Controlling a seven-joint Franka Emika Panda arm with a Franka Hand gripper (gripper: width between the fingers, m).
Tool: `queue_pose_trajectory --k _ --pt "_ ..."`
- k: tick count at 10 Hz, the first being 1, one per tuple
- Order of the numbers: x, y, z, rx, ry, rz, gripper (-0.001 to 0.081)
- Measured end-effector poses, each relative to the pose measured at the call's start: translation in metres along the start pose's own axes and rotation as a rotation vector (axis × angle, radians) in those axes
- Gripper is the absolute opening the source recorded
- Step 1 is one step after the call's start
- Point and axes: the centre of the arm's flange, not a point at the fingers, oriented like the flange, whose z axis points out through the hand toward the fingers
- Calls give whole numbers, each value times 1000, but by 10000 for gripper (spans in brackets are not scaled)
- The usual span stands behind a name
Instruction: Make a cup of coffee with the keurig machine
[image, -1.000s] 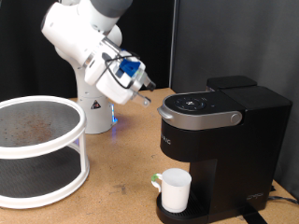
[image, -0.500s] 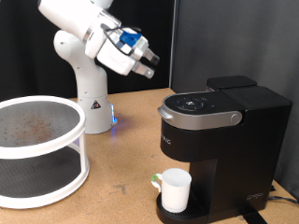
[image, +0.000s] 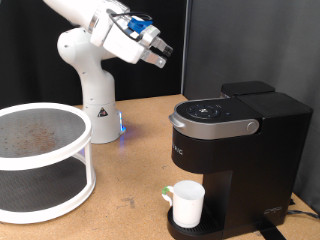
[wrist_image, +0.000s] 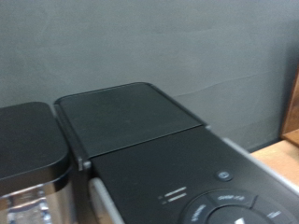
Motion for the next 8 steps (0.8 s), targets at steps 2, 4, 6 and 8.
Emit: queue_pose_trajectory --k 2,4,6,8 --pt "18 -16 7 -74 -127 -140 807" --pt "39 -32 19 -174 -282 -175 807" --pt "57 -40 31 -178 -416 -133 807" --pt "68 -35 40 -177 -453 -107 807"
